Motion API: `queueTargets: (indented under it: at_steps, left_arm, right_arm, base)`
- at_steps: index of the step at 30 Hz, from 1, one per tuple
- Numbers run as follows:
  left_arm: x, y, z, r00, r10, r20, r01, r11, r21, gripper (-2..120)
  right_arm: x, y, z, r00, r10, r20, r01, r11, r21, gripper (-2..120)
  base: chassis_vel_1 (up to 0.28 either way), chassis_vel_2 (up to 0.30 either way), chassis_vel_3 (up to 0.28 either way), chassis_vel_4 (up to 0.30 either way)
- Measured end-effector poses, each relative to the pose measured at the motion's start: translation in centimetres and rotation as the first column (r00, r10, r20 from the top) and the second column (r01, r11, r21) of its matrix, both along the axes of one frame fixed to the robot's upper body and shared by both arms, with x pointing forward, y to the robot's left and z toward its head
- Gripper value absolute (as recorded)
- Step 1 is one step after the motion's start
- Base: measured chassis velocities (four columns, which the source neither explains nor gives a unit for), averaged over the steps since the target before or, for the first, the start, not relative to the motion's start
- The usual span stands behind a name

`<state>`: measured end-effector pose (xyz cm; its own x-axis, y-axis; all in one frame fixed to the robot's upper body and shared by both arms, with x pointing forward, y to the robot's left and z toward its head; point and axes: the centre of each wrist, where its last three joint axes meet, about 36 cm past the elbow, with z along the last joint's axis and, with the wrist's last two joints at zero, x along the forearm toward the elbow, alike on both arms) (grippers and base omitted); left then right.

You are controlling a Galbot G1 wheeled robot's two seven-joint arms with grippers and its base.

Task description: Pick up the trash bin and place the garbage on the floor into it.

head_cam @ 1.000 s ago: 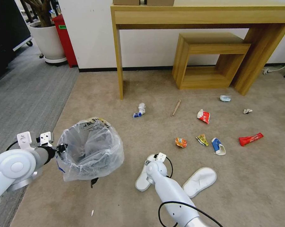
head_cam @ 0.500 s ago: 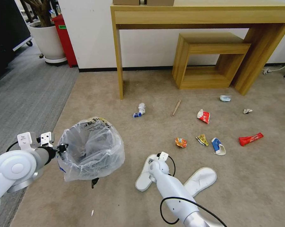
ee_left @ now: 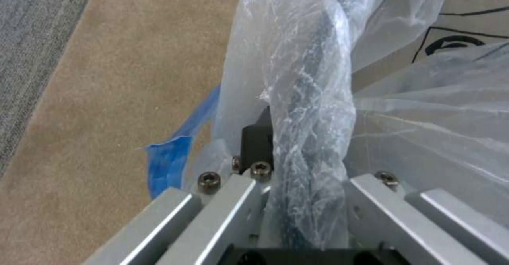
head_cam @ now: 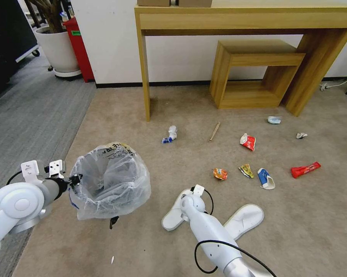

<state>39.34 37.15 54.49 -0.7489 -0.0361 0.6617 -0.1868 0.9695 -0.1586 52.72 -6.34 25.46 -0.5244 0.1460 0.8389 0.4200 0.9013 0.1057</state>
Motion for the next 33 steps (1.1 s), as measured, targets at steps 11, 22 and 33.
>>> queueTargets:
  at_steps: [11, 22, 33]
  left_arm:
    - [-0.01, 0.06, -0.42, 1.000, -0.008, 0.001, 0.008, 1.000, 0.005, 0]
    - [-0.18, -0.05, -0.64, 1.000, -0.016, 0.003, 0.016, 1.000, 0.016, 0]
    - [-0.22, -0.18, -0.41, 1.000, -0.023, 0.010, 0.023, 1.000, 0.018, 0]
  right_arm:
    - [0.36, -0.38, -0.29, 1.000, -0.016, 0.000, 0.016, 1.000, -0.006, 80]
    - [0.07, -0.53, -0.54, 1.000, -0.019, -0.001, 0.019, 1.000, -0.010, 40]
    - [-0.46, -0.65, -0.26, 0.999, -0.030, 0.012, 0.030, 1.000, 0.009, 1]
  base:
    - [0.000, 0.000, 0.000, 0.000]
    - [0.000, 0.000, 0.000, 0.000]
    - [0.000, 0.000, 0.000, 0.000]
